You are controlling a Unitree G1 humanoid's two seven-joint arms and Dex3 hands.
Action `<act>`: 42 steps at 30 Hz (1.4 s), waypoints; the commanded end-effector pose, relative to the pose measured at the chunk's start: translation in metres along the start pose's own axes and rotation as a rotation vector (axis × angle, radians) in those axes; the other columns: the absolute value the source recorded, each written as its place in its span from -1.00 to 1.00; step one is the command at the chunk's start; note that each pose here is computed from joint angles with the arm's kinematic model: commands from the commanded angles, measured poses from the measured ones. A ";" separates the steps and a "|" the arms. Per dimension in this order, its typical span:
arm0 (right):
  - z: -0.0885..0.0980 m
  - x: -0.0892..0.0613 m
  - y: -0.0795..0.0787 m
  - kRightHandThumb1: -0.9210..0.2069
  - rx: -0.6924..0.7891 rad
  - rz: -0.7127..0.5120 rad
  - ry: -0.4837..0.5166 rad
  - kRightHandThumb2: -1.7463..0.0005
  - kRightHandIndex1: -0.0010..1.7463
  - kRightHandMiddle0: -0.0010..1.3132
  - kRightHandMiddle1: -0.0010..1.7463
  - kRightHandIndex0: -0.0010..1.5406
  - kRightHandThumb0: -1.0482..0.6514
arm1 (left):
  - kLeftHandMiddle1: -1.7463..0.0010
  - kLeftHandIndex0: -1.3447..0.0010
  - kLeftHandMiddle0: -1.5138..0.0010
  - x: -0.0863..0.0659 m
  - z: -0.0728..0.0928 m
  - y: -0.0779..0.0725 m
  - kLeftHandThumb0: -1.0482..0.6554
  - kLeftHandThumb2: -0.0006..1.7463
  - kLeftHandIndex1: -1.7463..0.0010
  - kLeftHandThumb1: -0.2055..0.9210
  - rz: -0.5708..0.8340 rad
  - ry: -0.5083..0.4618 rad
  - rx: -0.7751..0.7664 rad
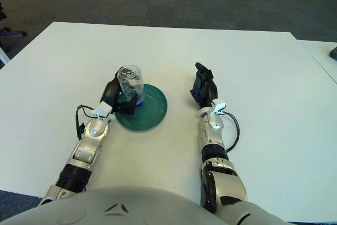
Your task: Put the bottle into the plate.
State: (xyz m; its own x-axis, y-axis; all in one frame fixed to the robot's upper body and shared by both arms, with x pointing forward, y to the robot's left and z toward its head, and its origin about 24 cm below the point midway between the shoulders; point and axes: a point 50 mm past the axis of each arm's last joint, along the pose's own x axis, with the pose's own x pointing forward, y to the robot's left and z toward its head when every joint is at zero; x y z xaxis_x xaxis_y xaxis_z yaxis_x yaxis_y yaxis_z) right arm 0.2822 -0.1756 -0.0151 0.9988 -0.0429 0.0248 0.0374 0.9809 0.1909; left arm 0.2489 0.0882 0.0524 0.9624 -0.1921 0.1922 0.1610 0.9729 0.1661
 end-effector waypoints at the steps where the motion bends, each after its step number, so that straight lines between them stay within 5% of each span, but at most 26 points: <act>1: -0.061 -0.053 0.005 -1.00 0.082 -0.047 0.295 0.05 -1.00 -1.00 -0.28 -0.59 -0.70 | -1.00 0.06 -0.62 -0.002 0.000 0.001 -0.33 0.55 -1.00 -0.13 0.000 0.005 -0.015; 42: -0.060 -0.057 0.014 -1.00 0.126 -0.017 0.260 0.08 -0.99 -1.00 -0.27 -0.58 -0.69 | -1.00 0.07 -0.58 -0.003 -0.017 -0.004 -0.33 0.54 -1.00 -0.12 0.015 0.128 -0.032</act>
State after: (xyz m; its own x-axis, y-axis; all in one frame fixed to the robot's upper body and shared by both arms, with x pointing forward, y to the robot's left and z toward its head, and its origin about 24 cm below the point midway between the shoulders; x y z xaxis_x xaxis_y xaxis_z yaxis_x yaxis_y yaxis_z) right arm 0.2802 -0.1638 -0.0137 0.9991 0.0122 0.0417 -0.0207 0.9773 0.2109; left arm 0.2474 0.0854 0.0348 0.9820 -0.1707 0.0808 0.1593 0.9785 0.1310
